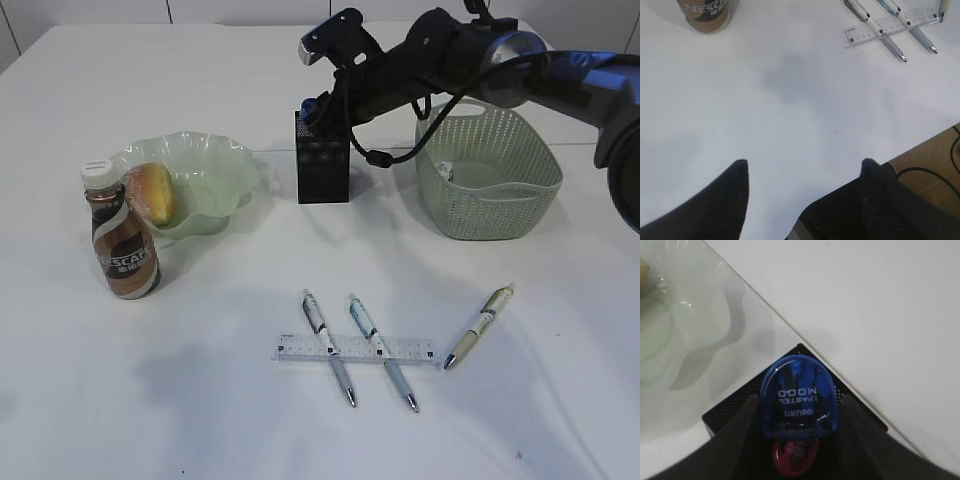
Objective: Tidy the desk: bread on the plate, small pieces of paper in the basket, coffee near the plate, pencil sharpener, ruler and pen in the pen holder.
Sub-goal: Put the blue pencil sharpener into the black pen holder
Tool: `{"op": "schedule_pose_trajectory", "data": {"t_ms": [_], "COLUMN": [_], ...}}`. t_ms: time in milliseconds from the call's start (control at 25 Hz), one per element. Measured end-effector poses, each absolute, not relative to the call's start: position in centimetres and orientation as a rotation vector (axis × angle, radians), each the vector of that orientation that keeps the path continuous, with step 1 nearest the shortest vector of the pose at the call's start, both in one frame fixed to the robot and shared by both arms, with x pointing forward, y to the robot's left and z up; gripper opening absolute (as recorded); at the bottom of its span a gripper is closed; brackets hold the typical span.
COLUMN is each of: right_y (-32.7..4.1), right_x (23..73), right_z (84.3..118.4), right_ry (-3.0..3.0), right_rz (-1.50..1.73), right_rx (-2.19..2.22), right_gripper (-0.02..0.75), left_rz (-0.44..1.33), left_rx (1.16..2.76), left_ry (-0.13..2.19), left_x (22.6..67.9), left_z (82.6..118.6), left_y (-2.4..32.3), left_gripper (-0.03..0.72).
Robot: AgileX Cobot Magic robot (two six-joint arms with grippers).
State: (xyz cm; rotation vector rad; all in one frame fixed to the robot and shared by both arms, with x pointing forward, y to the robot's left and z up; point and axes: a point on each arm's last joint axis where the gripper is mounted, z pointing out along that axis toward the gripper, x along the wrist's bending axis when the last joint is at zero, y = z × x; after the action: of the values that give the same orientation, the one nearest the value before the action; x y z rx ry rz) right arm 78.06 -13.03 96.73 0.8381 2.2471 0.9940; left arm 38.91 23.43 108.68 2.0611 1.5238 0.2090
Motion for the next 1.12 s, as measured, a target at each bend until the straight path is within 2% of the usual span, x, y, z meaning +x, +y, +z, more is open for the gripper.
{"op": "schedule_pose_trajectory", "data": {"t_ms": [760,1120], "right_y": [-13.26,-13.16], "right_x": [78.28,78.26], "right_z": [96.91,96.98], "right_ry": [2.215,2.210], "right_rz": [1.018,1.043], "right_rx": [0.861,0.880], "right_gripper": [0.343,0.384], "left_rz": [0.209,0.209], "left_rx": [2.061,2.061], "left_ry": [1.524,1.524], "left_x": [38.91,38.91], "left_z": [108.68,108.68], "left_y": [23.43,23.43], "left_gripper": [0.488,0.487]}}
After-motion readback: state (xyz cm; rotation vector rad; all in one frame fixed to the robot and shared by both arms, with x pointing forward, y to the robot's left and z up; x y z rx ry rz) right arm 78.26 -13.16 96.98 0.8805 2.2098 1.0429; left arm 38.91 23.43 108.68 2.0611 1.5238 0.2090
